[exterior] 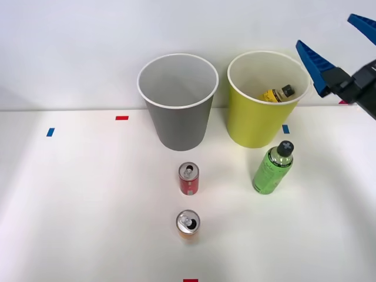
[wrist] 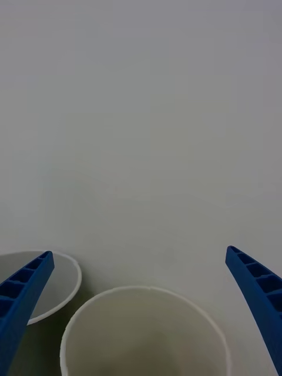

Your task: Put cans in the gray bin, plastic bottles in the light green bin

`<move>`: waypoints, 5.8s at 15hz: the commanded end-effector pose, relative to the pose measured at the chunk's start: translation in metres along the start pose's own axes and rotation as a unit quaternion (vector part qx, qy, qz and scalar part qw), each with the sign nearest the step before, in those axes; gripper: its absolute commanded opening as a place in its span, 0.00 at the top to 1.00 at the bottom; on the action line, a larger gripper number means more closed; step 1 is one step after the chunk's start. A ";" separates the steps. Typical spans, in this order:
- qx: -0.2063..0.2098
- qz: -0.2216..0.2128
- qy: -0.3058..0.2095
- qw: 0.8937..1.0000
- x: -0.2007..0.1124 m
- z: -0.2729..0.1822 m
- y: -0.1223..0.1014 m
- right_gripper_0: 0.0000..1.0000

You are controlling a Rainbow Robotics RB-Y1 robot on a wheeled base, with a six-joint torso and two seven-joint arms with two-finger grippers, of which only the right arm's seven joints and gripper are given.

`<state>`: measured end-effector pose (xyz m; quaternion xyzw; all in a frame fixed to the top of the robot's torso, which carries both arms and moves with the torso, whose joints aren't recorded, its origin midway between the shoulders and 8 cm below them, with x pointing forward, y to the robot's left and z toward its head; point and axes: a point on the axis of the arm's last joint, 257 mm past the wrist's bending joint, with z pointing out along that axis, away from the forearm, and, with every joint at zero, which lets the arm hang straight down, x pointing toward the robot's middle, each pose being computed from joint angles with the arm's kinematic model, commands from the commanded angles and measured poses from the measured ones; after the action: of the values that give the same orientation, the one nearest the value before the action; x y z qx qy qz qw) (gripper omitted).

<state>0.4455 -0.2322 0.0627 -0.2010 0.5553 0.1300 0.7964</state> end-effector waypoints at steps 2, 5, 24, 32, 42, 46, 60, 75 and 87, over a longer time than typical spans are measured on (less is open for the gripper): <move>0.048 0.033 0.006 0.998 0.011 -0.045 0.006 0.00; 0.071 0.049 0.028 0.996 0.028 -0.071 0.010 0.00; 0.196 -0.041 0.163 0.966 0.148 -0.183 0.022 0.00; 0.186 -0.066 0.197 0.960 0.157 -0.197 0.015 0.00; 0.195 -0.012 0.163 0.967 0.172 -0.220 0.040 0.00; 0.177 0.040 0.144 0.973 0.181 -0.248 0.069 0.00; 0.110 -0.008 0.140 0.984 0.213 -0.317 0.160 0.00; 0.181 -0.034 0.152 0.971 0.229 -0.349 0.182 0.00; 0.181 -0.034 0.152 0.971 0.229 -0.349 0.182 0.00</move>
<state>0.1564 -0.2373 -0.2890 -0.0892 0.6768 -0.0316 0.7301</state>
